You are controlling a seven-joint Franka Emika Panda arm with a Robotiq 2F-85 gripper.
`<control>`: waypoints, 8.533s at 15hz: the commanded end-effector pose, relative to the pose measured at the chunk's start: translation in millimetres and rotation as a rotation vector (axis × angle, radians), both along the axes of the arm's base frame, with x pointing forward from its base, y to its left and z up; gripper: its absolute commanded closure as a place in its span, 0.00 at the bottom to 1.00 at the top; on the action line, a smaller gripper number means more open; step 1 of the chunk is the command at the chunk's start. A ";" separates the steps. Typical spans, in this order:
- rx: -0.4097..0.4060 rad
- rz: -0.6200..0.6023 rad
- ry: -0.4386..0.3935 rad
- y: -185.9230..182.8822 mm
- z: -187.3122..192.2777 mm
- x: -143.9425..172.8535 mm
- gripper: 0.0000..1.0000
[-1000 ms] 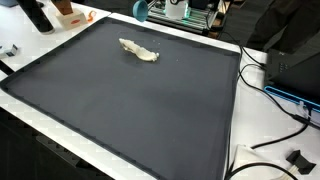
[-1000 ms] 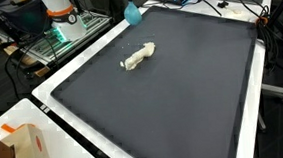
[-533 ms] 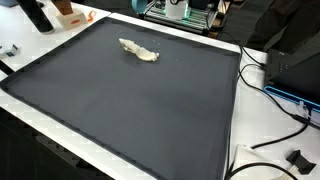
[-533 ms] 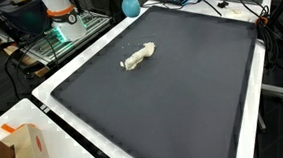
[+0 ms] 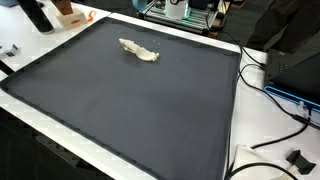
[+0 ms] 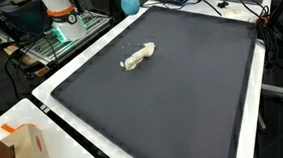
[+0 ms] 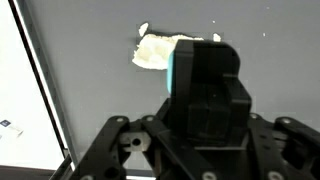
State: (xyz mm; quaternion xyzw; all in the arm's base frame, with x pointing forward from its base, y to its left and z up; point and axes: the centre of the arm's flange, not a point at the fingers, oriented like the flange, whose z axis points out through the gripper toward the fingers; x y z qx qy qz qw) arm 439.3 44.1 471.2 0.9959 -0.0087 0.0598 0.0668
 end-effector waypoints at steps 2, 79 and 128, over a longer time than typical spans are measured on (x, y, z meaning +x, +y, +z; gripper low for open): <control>0.000 0.000 0.001 -0.2 -0.5 0.2 0.50; -0.674 0.228 -0.102 154.1 -121.4 53.2 0.75; 0.825 -0.083 -0.022 -113.3 -147.5 -1.4 0.75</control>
